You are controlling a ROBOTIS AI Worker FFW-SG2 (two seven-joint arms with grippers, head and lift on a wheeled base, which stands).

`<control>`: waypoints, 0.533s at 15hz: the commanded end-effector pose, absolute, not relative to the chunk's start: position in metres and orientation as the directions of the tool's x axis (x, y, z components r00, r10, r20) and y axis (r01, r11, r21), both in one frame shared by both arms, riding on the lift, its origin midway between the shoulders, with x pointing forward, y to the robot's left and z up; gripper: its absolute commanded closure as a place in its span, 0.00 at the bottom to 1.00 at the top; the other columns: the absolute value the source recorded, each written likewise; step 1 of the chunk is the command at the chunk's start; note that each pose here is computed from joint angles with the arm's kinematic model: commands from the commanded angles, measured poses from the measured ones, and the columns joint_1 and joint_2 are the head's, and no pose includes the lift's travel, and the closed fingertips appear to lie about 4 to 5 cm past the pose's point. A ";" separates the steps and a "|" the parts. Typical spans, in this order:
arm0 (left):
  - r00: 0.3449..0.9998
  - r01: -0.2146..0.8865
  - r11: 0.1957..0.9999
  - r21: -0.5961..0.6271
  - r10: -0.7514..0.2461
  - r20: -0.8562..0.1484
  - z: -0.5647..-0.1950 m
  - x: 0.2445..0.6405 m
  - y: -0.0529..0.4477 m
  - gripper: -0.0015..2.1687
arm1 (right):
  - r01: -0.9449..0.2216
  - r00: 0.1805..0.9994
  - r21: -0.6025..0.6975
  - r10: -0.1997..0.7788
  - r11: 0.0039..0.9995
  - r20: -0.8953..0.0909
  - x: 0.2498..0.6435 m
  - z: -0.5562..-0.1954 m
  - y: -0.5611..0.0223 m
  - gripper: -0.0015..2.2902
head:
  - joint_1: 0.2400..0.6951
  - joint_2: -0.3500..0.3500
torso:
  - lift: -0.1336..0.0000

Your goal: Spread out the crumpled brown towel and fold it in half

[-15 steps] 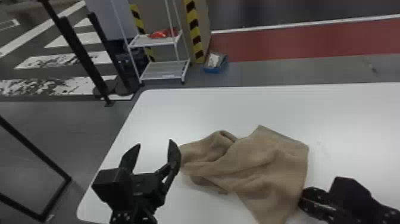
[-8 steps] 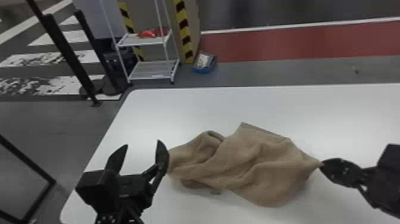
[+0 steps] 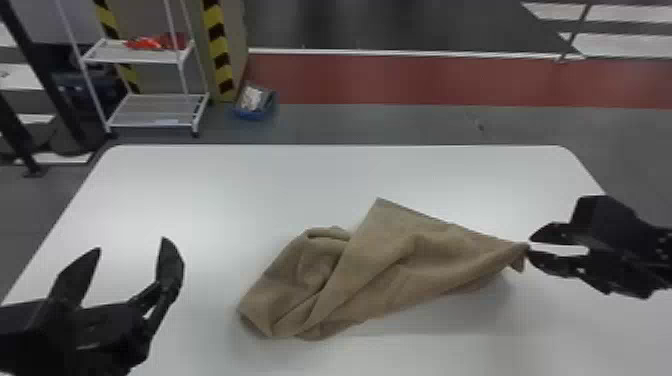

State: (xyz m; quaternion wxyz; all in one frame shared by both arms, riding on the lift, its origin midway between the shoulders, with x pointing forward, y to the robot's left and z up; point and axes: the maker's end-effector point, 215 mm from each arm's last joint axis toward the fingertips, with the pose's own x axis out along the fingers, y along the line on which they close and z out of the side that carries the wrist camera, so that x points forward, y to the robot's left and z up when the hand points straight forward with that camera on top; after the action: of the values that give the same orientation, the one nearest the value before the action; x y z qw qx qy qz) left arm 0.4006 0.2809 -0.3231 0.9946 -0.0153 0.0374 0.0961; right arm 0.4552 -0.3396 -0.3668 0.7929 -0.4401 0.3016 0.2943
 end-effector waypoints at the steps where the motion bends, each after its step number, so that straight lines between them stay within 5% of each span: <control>1: 0.979 -0.192 0.981 -0.026 0.189 -0.079 -0.324 0.401 0.280 0.10 | -0.739 0.618 -0.491 0.175 0.462 -0.766 0.445 -0.384 -0.353 0.02 | 1.00 0.39 | 0.07; 5: 0.978 -0.190 0.982 -0.021 0.188 -0.087 -0.328 0.401 0.281 0.10 | -0.747 0.593 -0.482 0.131 0.458 -0.794 0.434 -0.397 -0.376 0.05 | 1.00 0.35 | 0.07; 8: 0.981 -0.179 0.984 -0.019 0.177 -0.081 -0.325 0.402 0.279 0.10 | -0.679 0.639 -0.471 0.137 0.563 -0.757 0.433 -0.380 -0.408 0.07 | 1.00 0.31 | 0.07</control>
State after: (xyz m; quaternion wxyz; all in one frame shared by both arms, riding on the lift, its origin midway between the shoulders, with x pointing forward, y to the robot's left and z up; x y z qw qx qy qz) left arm 0.4015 0.2793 -0.3275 0.9948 -0.0146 0.0416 0.0918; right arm 0.4344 -0.3907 -0.3899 0.7934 -0.4207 0.3499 0.2667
